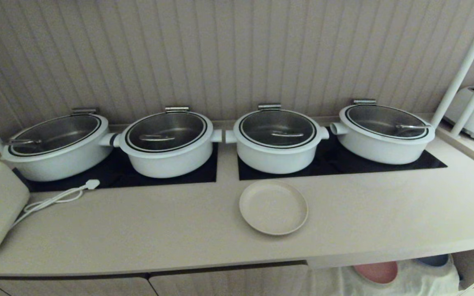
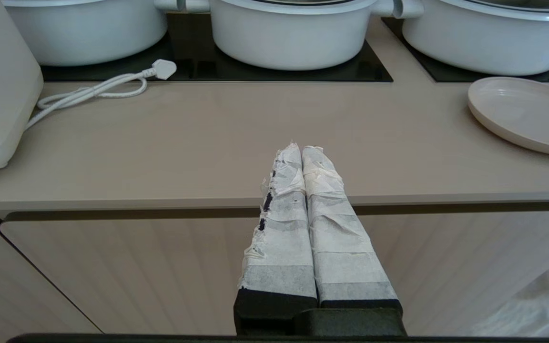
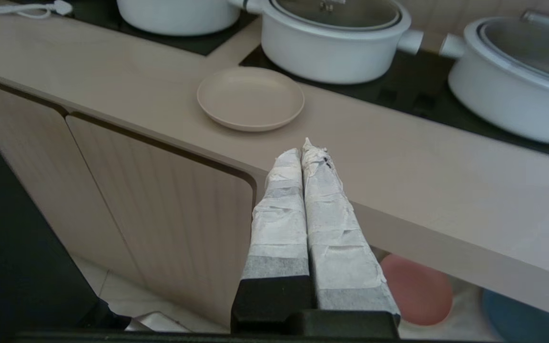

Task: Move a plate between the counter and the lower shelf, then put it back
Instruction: Pick up the plate

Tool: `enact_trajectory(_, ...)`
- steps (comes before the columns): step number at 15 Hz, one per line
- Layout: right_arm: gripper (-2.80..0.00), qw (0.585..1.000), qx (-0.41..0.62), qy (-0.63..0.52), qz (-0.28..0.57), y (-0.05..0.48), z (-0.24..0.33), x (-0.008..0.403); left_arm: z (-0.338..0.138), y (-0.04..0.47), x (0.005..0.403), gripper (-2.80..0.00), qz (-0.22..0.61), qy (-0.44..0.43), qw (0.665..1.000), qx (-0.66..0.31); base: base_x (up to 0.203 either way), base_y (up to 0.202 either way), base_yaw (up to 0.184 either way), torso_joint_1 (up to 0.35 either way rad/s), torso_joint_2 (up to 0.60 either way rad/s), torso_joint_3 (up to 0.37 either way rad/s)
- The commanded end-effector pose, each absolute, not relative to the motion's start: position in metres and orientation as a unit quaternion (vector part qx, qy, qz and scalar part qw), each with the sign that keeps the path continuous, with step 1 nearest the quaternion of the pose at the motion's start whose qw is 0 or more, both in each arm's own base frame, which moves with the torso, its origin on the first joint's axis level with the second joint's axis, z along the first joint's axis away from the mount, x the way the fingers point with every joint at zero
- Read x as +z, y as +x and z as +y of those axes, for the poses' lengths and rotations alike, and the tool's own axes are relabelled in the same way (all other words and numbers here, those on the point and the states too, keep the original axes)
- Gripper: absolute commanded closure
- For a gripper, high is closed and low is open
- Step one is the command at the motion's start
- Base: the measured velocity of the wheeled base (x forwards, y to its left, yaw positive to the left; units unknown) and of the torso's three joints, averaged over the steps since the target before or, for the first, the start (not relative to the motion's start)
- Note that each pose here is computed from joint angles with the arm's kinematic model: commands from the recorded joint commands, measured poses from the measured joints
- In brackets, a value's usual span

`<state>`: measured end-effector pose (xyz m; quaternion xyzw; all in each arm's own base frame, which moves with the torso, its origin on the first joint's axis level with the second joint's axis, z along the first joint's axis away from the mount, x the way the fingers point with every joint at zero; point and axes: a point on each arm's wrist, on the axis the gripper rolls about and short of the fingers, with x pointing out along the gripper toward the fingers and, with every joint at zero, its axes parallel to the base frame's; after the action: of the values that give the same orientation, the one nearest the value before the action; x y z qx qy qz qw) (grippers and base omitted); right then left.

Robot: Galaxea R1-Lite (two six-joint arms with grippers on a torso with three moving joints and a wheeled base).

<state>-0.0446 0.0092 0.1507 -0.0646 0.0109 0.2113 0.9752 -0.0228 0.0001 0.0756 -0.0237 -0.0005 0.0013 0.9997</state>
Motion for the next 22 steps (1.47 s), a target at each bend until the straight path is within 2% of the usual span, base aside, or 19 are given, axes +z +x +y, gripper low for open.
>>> enact_trajectory(1, 0.00, 0.973, 0.216, -0.054, 0.060, -0.025, 0.009, 0.159, 0.000, -0.023, 0.076, 0.00, -0.001, -0.024, 1.000, 0.002, 0.000, 0.000, 0.000, 0.000, 0.00, 0.000)
enact_trajectory(6, 0.00, 0.965, 0.223, -0.036, 0.137, 0.012, 0.009, 0.179, 0.000, -0.023, 0.076, 0.00, -0.001, -0.024, 1.000, 0.002, 0.000, 0.000, 0.000, 0.000, 0.00, 0.000)
enact_trajectory(11, 0.00, 0.944, 0.243, -0.011, 0.222, 0.071, 0.010, 0.205, 0.000, -0.023, 0.076, 0.00, -0.001, -0.024, 1.000, 0.002, 0.000, 0.000, 0.000, 0.000, 0.00, 0.000)
enact_trajectory(16, 0.00, 0.890, 0.301, 0.021, 0.342, 0.131, 0.021, 0.198, 0.000, -0.023, 0.076, 0.00, -0.001, -0.024, 1.000, 0.002, 0.000, 0.000, 0.000, 0.000, 0.00, 0.000)
enact_trajectory(22, 0.00, 0.822, 0.275, 0.019, 0.498, 0.205, 0.053, 0.171, 0.000, -0.023, 0.076, 0.00, -0.001, -0.024, 1.000, 0.002, 0.000, 0.000, 0.000, 0.000, 0.00, 0.000)
